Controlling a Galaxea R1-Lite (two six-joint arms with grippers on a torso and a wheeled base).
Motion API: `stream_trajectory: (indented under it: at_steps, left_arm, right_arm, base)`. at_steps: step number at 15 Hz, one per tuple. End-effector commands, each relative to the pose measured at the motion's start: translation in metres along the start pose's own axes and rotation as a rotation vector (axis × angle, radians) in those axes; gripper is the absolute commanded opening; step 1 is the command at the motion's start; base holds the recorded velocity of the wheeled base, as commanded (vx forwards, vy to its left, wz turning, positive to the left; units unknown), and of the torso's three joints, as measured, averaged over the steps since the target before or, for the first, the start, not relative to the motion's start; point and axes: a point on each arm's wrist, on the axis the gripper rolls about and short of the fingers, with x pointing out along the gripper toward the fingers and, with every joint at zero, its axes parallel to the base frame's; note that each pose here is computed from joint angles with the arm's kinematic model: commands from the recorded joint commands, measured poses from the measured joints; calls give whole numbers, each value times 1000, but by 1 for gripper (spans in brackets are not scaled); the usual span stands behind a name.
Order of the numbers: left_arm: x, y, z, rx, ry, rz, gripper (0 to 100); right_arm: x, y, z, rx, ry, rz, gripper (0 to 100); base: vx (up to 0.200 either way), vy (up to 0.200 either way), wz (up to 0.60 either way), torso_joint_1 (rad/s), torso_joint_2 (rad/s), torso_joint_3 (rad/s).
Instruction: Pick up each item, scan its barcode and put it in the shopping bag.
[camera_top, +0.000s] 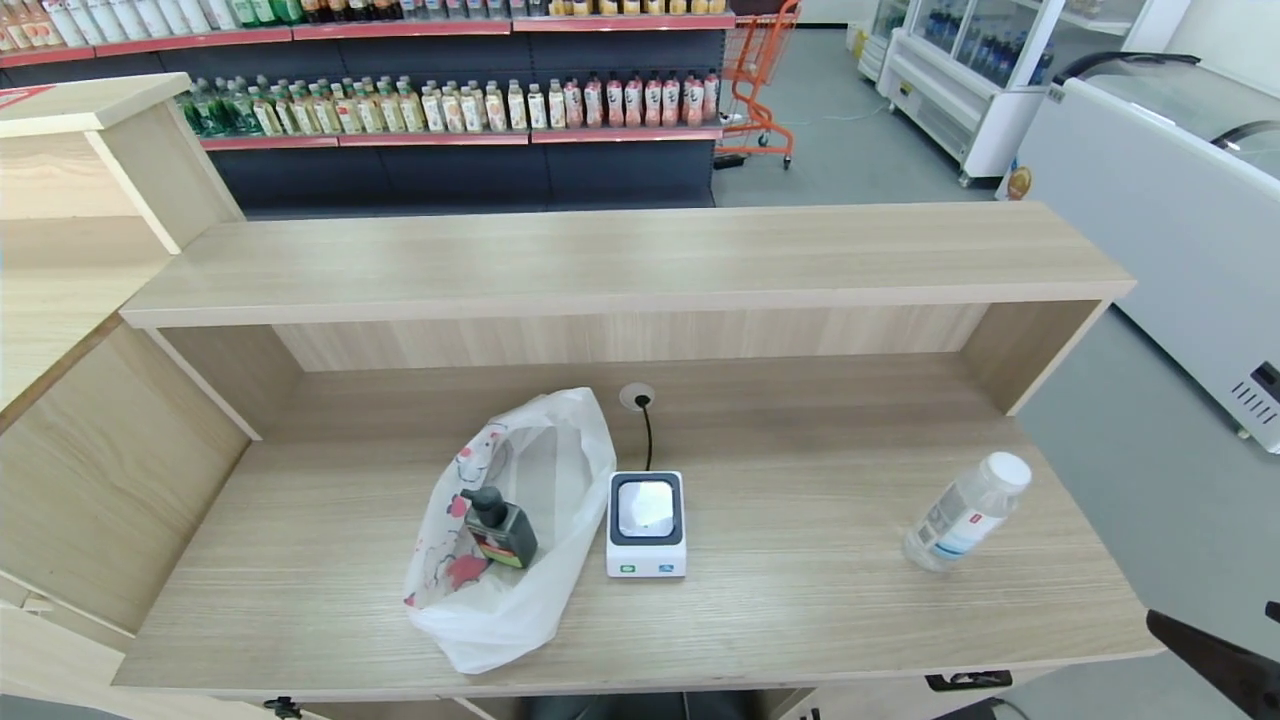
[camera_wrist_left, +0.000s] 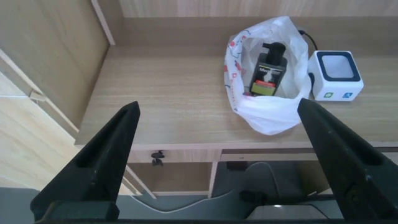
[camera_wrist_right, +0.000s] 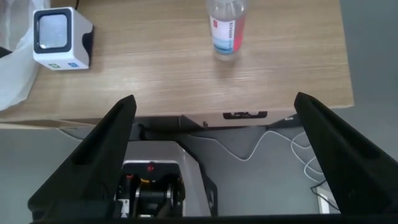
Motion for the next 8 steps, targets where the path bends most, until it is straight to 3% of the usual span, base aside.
stream_trajectory:
  at_steps: [1,7,8]
  left_arm:
    - [0,0,0,-1,1,0,100]
    - [0,0,0,3,1,1,100]
    - [0,0,0,2,1,0,100]
  right_arm:
    - [-1,0,2,0,-7,1,100]
    - [-1,1,1,-2,5,11,100]
    - [-1,1,2,0,5,11,100]
  base:
    - [0,-200,0,2,7,2]
    - [0,-200,0,4,5,2]
    - [0,0,0,0,0,0]
